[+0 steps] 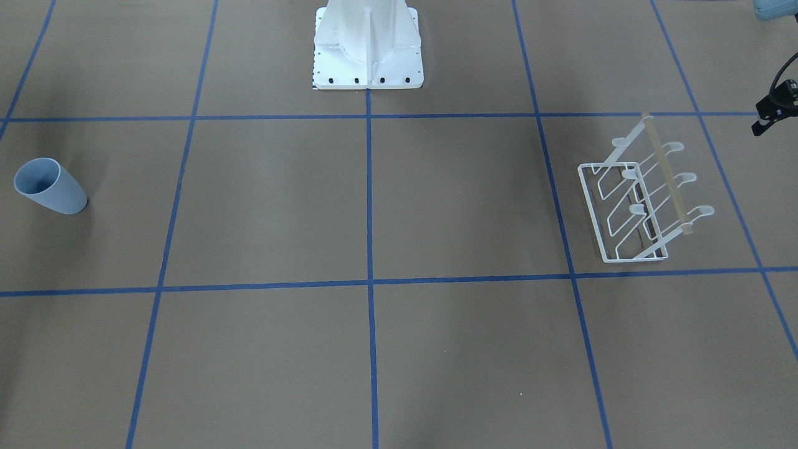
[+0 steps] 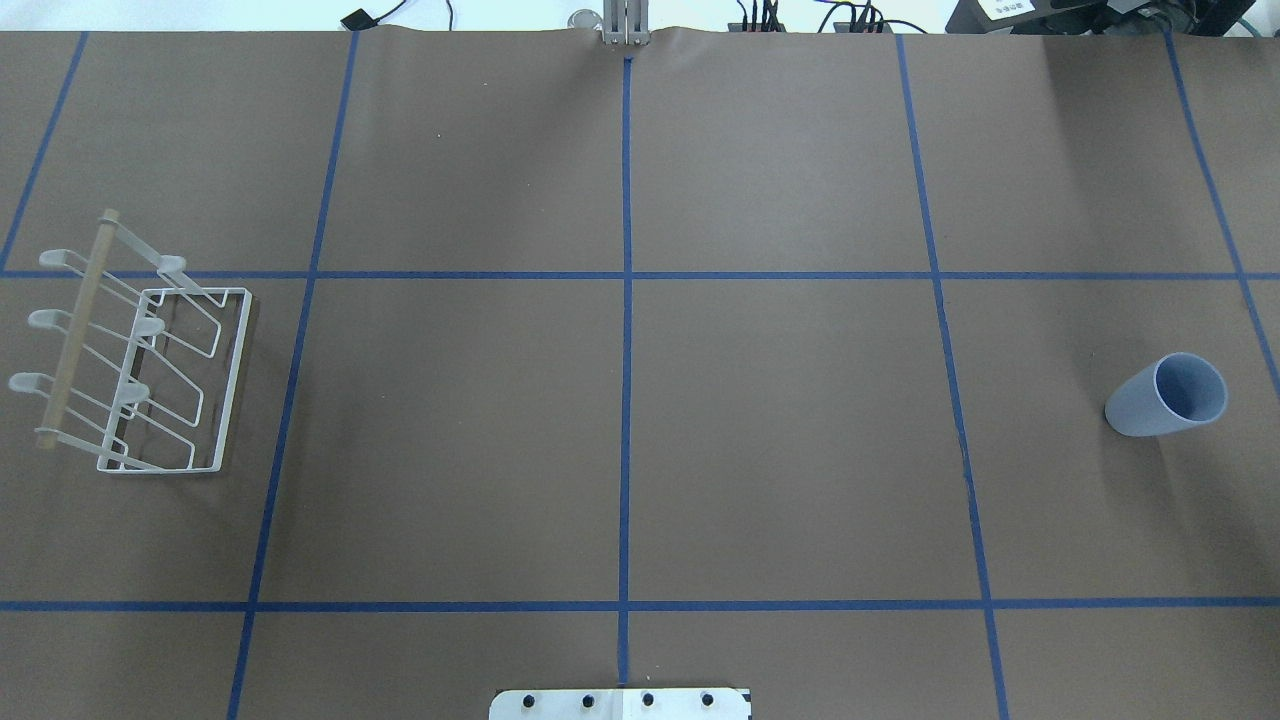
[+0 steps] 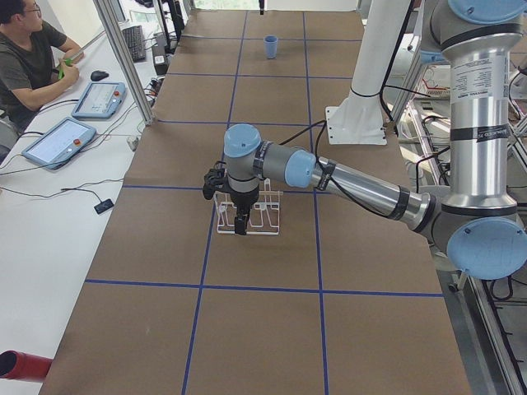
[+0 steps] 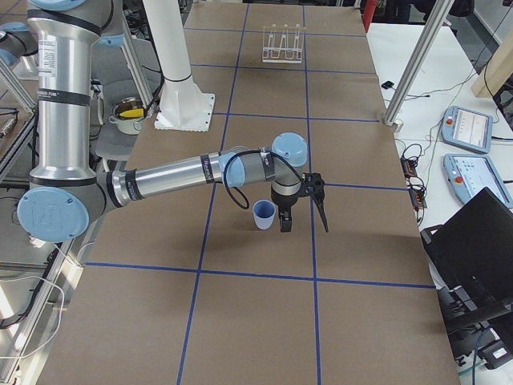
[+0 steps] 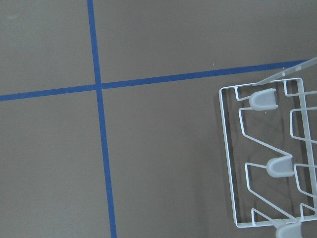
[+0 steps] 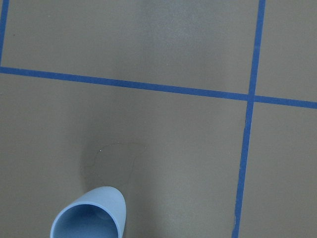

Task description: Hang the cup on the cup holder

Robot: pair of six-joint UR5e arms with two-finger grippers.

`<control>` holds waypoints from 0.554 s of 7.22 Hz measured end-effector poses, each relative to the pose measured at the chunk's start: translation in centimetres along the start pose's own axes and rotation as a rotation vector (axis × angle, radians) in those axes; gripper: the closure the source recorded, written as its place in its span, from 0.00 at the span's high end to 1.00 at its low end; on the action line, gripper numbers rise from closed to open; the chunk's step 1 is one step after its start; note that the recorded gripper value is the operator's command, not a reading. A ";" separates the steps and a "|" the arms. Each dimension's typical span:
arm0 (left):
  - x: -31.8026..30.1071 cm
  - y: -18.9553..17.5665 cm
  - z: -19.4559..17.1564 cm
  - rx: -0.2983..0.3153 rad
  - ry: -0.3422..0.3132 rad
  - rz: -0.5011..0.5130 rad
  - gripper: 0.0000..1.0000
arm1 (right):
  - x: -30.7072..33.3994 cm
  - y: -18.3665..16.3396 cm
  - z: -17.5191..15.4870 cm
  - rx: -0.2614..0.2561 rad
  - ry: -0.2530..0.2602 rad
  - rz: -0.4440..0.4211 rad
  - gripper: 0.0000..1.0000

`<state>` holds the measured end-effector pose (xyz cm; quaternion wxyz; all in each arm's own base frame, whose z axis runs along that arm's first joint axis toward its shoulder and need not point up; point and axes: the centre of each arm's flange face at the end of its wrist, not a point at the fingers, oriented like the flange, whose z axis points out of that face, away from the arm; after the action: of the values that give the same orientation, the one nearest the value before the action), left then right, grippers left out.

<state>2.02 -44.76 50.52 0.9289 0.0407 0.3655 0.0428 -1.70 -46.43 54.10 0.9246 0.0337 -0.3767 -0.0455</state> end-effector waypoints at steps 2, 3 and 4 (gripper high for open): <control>0.1 0.0 -0.1 0.001 0.004 0.001 0.98 | 0.0 0.0 0.0 0.000 0.001 0.000 1.00; 0.1 0.0 -0.1 0.001 0.005 0.001 0.98 | -0.1 -0.1 0.1 -0.001 0.001 -0.002 1.00; 0.1 0.0 -0.1 0.000 0.007 0.001 0.98 | -0.1 -0.2 0.1 -0.001 0.001 -0.002 1.00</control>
<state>2.06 -44.73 50.41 0.9277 0.0407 0.3685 0.0433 -1.86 -46.56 54.05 0.9248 0.0338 -0.3761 -0.0467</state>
